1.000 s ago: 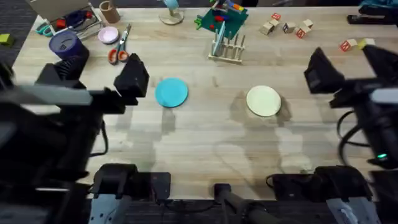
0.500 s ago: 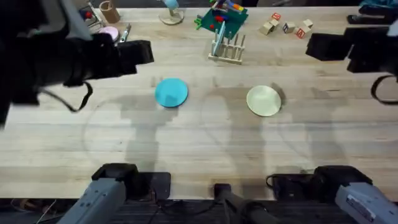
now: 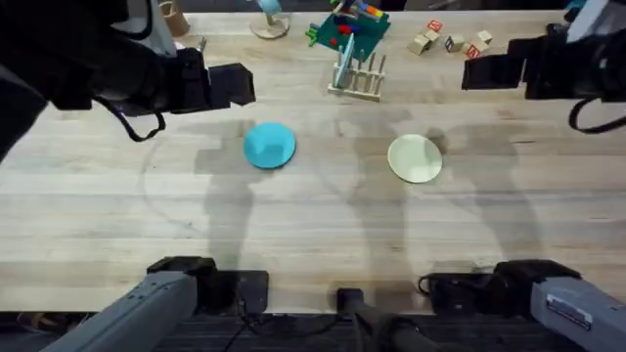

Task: Pick up the plates from the table one by one and place each into a slot on the dish rack.

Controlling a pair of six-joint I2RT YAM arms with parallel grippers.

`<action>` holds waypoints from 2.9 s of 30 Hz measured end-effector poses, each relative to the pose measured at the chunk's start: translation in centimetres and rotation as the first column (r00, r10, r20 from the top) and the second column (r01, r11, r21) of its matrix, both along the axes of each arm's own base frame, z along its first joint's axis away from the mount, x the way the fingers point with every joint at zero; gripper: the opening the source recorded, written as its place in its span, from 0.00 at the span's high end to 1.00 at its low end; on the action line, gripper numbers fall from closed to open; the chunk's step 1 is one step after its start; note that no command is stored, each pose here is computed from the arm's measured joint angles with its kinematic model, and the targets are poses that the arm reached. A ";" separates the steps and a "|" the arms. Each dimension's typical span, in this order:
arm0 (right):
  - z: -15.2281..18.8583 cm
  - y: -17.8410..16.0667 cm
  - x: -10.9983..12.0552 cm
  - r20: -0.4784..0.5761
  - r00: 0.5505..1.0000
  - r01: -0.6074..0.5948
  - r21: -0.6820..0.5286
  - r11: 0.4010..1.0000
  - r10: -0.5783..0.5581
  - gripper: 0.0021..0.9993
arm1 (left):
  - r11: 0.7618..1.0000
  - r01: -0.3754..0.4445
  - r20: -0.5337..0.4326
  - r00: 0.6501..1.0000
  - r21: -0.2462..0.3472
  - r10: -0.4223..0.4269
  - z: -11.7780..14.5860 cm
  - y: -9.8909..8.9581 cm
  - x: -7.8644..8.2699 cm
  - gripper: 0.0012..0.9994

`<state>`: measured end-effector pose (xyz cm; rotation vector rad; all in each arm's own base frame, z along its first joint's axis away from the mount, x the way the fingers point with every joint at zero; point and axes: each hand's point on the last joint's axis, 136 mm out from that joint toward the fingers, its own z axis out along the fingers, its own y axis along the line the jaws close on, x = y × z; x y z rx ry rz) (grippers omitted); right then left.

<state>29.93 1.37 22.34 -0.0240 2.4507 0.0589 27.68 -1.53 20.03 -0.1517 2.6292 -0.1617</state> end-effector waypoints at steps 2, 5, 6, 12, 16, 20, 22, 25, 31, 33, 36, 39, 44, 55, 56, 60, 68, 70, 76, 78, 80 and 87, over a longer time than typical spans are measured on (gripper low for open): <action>0.0 0.0 0.0 0.001 1.000 0.000 0.000 1.000 0.000 0.00 | 1.000 0.000 -0.001 1.000 0.000 0.000 0.0 0.0 0.0 0.01; 0.0 0.0 0.0 0.001 1.000 0.000 0.000 1.000 0.000 0.00 | 1.000 -0.006 -0.001 1.000 -0.004 0.006 0.0 0.0 0.1 0.43; 0.0 0.0 0.0 0.001 1.000 0.000 0.000 1.000 0.000 0.00 | 1.000 -0.006 -0.001 1.000 -0.004 0.006 0.0 0.0 0.0 0.58; 0.0 0.0 0.0 0.001 1.000 0.000 0.000 1.000 0.000 0.00 | 0.999 0.039 0.003 0.999 -0.027 -0.039 0.1 -0.6 0.0 0.96; 0.0 0.0 0.0 0.001 1.000 0.000 0.000 1.000 0.000 0.00 | 0.990 0.095 0.024 0.995 -0.108 -0.093 0.4 -0.7 0.0 0.96; 0.0 0.0 0.0 0.001 1.000 0.000 0.000 1.000 0.000 0.00 | 0.972 0.139 0.071 0.989 -0.189 -0.128 1.0 0.1 0.0 0.96; 0.0 0.0 0.0 0.001 1.000 0.000 0.000 1.000 0.000 0.00 | 0.956 0.177 0.083 0.983 -0.233 -0.161 1.0 0.1 -0.1 0.96; 0.0 0.0 0.0 0.001 1.000 0.000 0.000 1.000 0.000 0.00 | 0.925 0.237 0.092 0.971 -0.297 -0.219 0.1 -0.2 0.0 0.96; 0.0 0.0 0.0 0.001 1.000 0.000 0.000 1.000 0.000 0.00 | 0.864 0.289 0.040 0.953 -0.412 -0.300 -3.5 -0.7 0.3 0.96; 0.1 0.0 0.0 0.001 1.000 0.000 0.000 1.000 0.000 0.00 | 0.848 0.298 0.021 0.947 -0.438 -0.322 -4.6 -0.9 0.5 0.96; 0.1 0.0 0.0 0.001 1.000 0.000 0.000 1.000 0.000 0.00 | 0.827 0.313 0.005 0.936 -0.466 -0.352 -5.9 -1.0 0.8 0.96; 0.1 0.0 0.0 0.001 1.000 0.000 0.000 1.000 0.000 0.00 | 0.810 0.316 -0.012 0.929 -0.493 -0.370 -7.3 -1.0 1.2 0.96; 0.1 0.0 0.0 0.001 1.000 0.000 0.000 1.000 0.000 0.01 | 0.783 0.324 -0.021 0.919 -0.531 -0.395 -9.5 -1.1 2.1 0.96; 0.1 0.0 0.0 0.002 1.000 0.000 0.000 1.000 0.000 0.00 | 0.710 0.343 -0.027 0.891 -0.615 -0.453 -13.1 -1.8 2.4 0.96; 0.1 0.0 0.0 0.002 1.000 0.000 0.000 1.000 0.000 0.00 | 0.706 0.342 -0.028 0.890 -0.620 -0.456 -13.3 -1.8 2.4 0.96; 0.1 0.0 0.0 0.002 1.000 0.000 0.000 1.000 0.000 0.00 | 0.697 0.349 -0.024 0.885 -0.627 -0.465 -13.9 -1.8 2.5 0.96; 0.0 0.0 0.0 0.000 1.000 0.000 0.000 1.000 0.000 0.00 | 0.697 0.365 -0.009 0.882 -0.617 -0.470 -15.1 -1.8 2.5 0.96; 0.0 0.0 0.0 -0.001 1.000 0.000 0.000 1.000 0.000 0.00 | 0.698 0.365 -0.008 0.884 -0.616 -0.468 -15.5 -1.8 2.3 0.96; 0.0 0.0 0.0 -0.001 1.000 0.000 0.000 1.000 0.000 0.00 | 0.700 0.346 -0.006 0.895 -0.625 -0.447 -16.3 -1.8 1.9 0.96; 0.0 0.0 0.0 -0.001 1.000 0.000 0.000 1.000 0.000 0.00 | 0.699 0.336 0.002 0.902 -0.631 -0.432 -16.6 -1.8 2.2 0.96; 0.0 0.0 0.0 -0.001 1.000 0.000 0.000 1.000 0.000 0.00 | 0.690 0.326 0.010 0.908 -0.646 -0.420 -16.7 -1.9 2.5 0.96; 0.0 0.0 0.0 -0.002 1.000 0.000 0.000 1.000 0.000 0.00 | 0.659 0.300 0.020 0.918 -0.689 -0.397 -16.7 -2.3 2.8 0.96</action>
